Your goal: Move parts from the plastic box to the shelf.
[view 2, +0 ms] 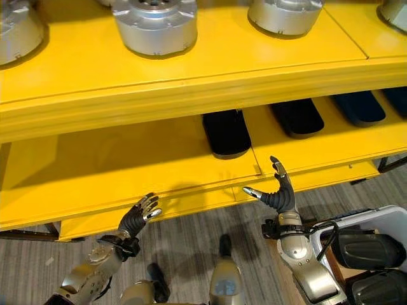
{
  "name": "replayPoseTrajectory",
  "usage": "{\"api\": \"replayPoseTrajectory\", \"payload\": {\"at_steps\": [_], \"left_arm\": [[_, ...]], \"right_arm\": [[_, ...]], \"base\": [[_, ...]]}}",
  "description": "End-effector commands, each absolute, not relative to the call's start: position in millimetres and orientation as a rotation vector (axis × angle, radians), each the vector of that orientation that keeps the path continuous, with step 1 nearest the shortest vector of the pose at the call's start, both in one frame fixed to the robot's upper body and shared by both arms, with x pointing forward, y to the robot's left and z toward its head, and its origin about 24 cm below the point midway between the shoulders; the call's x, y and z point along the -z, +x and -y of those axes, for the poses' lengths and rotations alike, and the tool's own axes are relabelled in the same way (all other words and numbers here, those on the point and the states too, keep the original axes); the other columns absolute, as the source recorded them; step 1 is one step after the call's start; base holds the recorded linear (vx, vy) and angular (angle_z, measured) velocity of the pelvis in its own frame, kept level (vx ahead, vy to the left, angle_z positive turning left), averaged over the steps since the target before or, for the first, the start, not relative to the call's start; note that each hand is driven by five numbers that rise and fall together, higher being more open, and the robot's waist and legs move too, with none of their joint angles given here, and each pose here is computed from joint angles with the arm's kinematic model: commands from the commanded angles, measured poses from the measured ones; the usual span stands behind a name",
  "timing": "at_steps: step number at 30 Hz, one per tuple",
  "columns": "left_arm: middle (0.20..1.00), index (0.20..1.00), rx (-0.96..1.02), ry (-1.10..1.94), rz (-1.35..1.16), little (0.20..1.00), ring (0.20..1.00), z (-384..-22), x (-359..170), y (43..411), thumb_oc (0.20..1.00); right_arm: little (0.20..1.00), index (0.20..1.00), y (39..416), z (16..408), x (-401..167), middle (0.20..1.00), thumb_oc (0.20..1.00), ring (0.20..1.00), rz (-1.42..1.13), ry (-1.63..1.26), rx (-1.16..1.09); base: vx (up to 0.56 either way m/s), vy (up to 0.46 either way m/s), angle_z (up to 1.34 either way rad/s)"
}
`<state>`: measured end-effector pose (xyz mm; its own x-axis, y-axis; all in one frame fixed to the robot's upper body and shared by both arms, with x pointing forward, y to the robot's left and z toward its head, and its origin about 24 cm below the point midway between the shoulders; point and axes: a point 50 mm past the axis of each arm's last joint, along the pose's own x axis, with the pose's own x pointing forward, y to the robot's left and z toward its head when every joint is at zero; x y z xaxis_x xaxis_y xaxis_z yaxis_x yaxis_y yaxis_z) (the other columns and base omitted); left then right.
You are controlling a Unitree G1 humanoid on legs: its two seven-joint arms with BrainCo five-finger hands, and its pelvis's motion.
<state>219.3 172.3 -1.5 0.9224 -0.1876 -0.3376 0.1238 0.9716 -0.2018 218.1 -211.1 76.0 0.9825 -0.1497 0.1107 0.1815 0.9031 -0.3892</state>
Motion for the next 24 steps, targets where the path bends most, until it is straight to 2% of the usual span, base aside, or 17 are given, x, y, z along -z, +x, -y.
{"api": "replayPoseTrajectory", "payload": {"at_steps": [1, 7, 14, 22, 24], "left_arm": [[1.000, 1.000, 0.162, -0.235, -0.225, 1.000, 1.000, -172, -25, 224, 1.000], [1.000, 1.000, 0.102, -0.234, -0.239, 1.000, 1.000, -187, -16, 214, 1.000], [1.000, 1.000, 0.086, -0.242, -0.191, 1.000, 1.000, -194, -23, 214, 1.000], [1.000, 1.000, 0.244, -0.168, -0.139, 1.000, 1.000, -187, -31, 205, 1.000], [1.000, 1.000, 0.310, -0.137, -0.127, 1.000, 1.000, -181, -28, 204, 1.000]], "right_arm": [[1.000, 1.000, 229, 209, -109, 1.000, 1.000, 1.000, 0.275, -0.411, 0.165], [1.000, 1.000, 228, 200, -106, 1.000, 1.000, 1.000, 0.307, -0.467, 0.086], [1.000, 1.000, 240, 196, -124, 1.000, 1.000, 1.000, 0.410, -0.548, 0.039], [1.000, 1.000, 229, 220, -114, 1.000, 1.000, 1.000, 0.347, -0.550, 0.159], [1.000, 1.000, 225, 233, -105, 1.000, 1.000, 1.000, 0.309, -0.546, 0.249]], "base": [[-0.01, 0.043, -0.64], [-0.04, -0.026, -0.71], [-0.04, -0.317, -0.74], [0.00, -0.159, -0.29], [0.01, -0.184, -0.15]]}}
